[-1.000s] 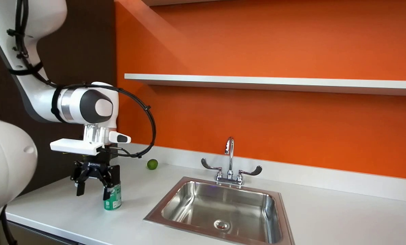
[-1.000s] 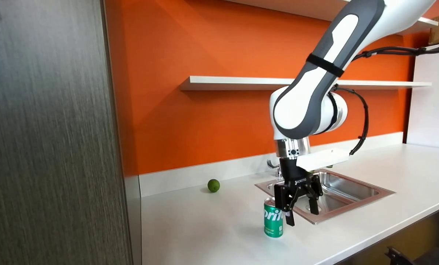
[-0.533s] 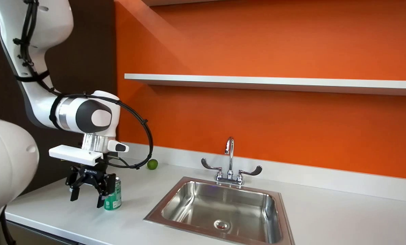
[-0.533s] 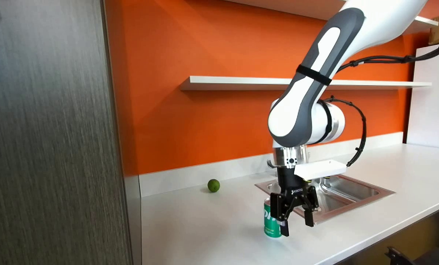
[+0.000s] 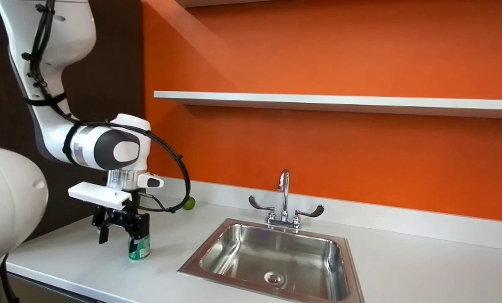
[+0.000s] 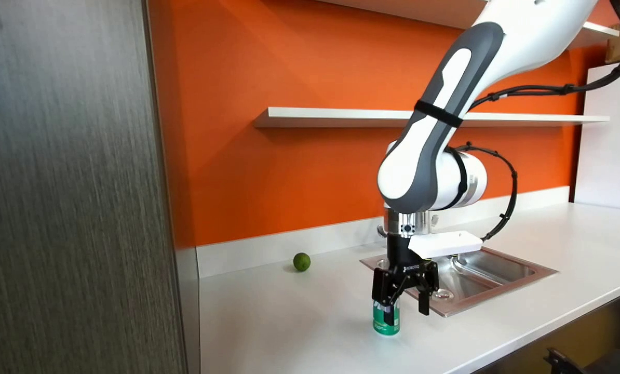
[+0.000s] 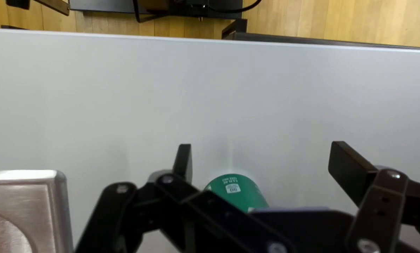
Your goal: Put the can on the bottom shelf
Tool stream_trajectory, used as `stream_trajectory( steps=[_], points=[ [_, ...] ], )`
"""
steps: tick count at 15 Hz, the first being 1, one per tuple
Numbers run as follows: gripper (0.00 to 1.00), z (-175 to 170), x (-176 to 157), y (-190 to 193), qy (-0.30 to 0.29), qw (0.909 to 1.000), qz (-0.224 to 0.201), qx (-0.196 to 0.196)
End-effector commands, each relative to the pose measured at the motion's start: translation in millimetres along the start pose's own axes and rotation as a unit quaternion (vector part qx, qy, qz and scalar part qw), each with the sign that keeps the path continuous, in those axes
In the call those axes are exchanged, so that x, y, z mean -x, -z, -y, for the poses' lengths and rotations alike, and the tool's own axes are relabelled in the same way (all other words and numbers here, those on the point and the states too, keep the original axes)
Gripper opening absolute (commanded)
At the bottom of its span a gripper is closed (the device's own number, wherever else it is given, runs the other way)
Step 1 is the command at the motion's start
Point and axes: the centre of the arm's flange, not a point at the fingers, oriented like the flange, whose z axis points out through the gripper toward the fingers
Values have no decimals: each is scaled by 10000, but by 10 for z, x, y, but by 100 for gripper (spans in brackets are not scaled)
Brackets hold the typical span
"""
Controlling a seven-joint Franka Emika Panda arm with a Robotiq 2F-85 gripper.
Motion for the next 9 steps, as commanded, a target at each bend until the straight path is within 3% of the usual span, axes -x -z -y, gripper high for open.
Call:
stream_trajectory(
  steps=[1,9],
  points=[
    [100,-67,100,-32,-63,9991,-398,-116],
    [100,-109,16,23,-323,9928,-1134,-191]
  ],
)
